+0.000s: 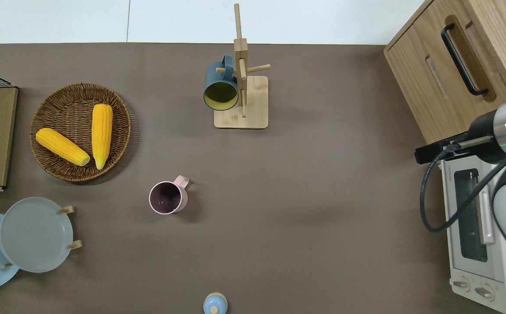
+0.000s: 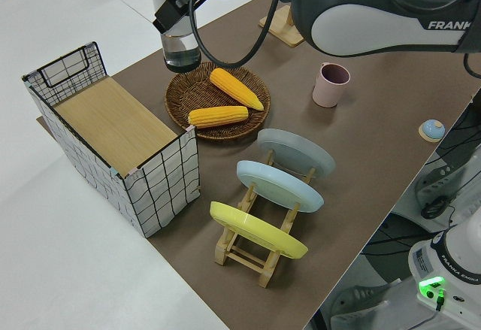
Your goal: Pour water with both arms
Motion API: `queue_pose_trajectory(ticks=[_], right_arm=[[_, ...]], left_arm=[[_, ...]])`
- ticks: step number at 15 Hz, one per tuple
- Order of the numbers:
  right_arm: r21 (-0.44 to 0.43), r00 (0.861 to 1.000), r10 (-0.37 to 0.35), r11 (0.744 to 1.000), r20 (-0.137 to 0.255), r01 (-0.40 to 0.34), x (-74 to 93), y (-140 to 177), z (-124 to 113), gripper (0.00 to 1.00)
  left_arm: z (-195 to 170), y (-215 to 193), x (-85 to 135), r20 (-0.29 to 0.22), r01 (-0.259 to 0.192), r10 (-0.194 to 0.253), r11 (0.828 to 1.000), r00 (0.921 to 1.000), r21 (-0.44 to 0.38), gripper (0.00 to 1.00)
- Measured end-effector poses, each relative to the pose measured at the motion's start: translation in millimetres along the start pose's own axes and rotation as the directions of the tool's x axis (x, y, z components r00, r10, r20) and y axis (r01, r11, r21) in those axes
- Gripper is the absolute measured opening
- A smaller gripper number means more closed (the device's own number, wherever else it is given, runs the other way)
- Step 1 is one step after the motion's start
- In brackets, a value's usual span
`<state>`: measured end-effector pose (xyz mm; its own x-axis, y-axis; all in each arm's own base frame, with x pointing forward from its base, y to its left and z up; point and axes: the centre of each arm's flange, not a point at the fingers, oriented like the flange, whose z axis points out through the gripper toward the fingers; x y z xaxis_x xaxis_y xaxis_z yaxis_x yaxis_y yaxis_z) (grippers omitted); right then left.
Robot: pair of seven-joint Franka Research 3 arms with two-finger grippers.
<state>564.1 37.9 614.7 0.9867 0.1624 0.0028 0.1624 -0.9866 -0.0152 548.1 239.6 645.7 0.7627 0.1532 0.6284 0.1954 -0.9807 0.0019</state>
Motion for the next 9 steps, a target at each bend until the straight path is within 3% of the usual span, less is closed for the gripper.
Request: queue_pose_trajectory(ticks=[9], right_arm=[[0.000,1.000,0.000,1.000,0.000,0.000,0.0,0,0,0.99]], left_arm=[[56,-60,11,-0.022,-0.019,0.018,0.999,0.9996,-0.045,0.63]])
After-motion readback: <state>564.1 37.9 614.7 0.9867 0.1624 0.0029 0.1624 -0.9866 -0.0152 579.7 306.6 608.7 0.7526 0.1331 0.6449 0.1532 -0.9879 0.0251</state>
